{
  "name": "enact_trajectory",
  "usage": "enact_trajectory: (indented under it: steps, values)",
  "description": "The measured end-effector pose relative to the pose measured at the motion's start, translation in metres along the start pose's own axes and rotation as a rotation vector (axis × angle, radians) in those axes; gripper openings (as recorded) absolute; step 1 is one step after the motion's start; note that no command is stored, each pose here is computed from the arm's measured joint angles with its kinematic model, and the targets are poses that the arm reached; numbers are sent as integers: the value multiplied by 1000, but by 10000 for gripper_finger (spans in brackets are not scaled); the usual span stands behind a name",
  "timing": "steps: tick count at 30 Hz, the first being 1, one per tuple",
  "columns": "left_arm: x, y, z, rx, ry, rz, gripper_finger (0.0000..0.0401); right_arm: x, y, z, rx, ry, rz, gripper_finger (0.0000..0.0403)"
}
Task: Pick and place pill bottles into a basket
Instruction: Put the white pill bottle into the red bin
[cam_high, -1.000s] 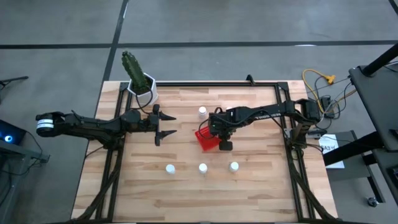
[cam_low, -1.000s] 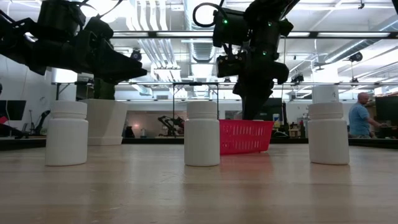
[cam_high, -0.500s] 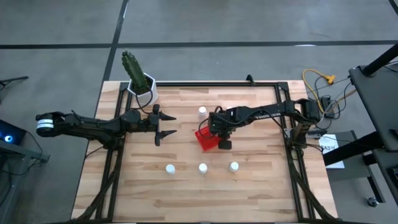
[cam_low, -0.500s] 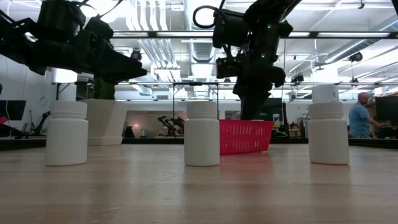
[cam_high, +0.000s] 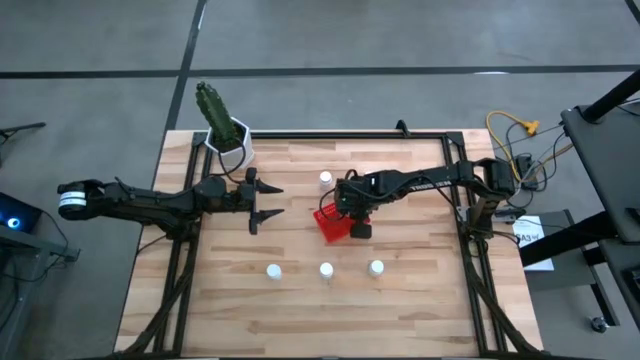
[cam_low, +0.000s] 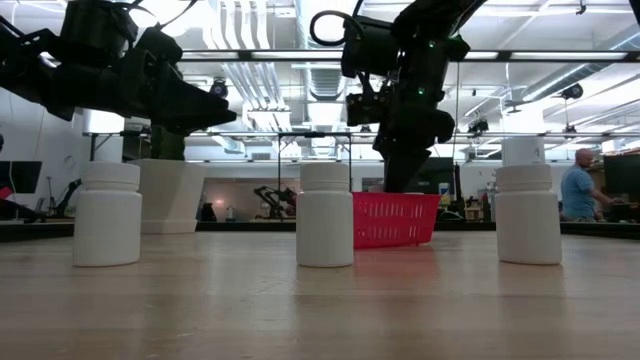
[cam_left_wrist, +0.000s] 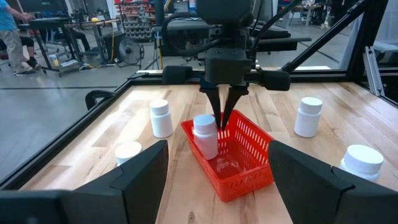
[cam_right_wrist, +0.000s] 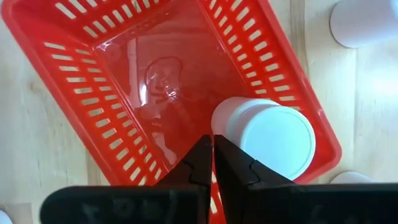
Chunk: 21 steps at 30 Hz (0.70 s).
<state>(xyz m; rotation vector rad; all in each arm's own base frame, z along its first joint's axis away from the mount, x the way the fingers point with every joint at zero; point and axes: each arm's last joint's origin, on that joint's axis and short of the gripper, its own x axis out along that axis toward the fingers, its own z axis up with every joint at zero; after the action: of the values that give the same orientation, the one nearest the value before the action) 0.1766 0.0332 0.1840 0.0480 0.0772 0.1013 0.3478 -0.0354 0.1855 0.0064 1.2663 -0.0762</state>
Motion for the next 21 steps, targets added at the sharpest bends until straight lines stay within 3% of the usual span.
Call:
enact_trajectory:
  steps: [14, 21]
  values:
    - [0, 0, 0, 0, 0, 0, 258, -1, 3, -1, 3, -1, 83, 8]
    - [0, 0, 0, 2, -3, 0, 258, -27, 2, 2, -1, -81, 84, 8]
